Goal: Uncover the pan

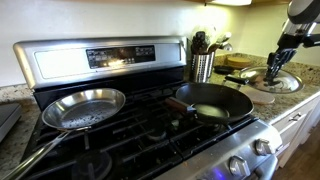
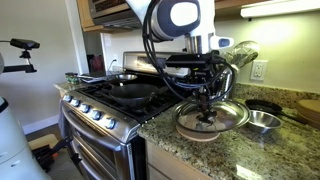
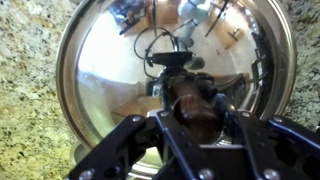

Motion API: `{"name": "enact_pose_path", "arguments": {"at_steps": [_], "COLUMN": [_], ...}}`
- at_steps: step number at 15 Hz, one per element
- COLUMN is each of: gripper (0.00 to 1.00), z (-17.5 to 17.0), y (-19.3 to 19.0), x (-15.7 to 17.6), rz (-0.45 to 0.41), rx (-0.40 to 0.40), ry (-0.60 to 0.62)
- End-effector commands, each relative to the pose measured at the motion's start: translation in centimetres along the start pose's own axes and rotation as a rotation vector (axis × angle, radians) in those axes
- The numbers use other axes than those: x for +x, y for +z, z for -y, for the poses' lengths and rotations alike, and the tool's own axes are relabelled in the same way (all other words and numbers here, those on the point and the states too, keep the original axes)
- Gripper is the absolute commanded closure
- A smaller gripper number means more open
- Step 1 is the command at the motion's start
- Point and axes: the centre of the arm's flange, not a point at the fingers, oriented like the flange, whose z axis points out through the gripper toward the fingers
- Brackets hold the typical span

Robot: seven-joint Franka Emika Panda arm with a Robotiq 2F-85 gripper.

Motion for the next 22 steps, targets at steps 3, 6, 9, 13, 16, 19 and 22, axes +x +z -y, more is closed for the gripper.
{"name": "enact_pose_path", "arguments": {"at_steps": [3,6,9,13,16,19,22], "gripper": [0.79,0.79,0.79,0.79,0.79,0.29,0.16], "z": [2.1,3.5,3.9,4.7,5.0,5.2,5.5], "y": [4.6,6.0,6.8,7.9,8.6,7.9,6.2], "x": [2.6,3.3,3.3,1.8,0.9,1.1,1.3], "rz": [-0.023,-0.012,0.008,0.056,0.076,0.07,0.075], "rx": [0.052,0.076,0.089,0.104,0.097,0.081,0.053], "ry": [0.041,0.048,0.054,0.069,0.064,0.058,0.03]}}
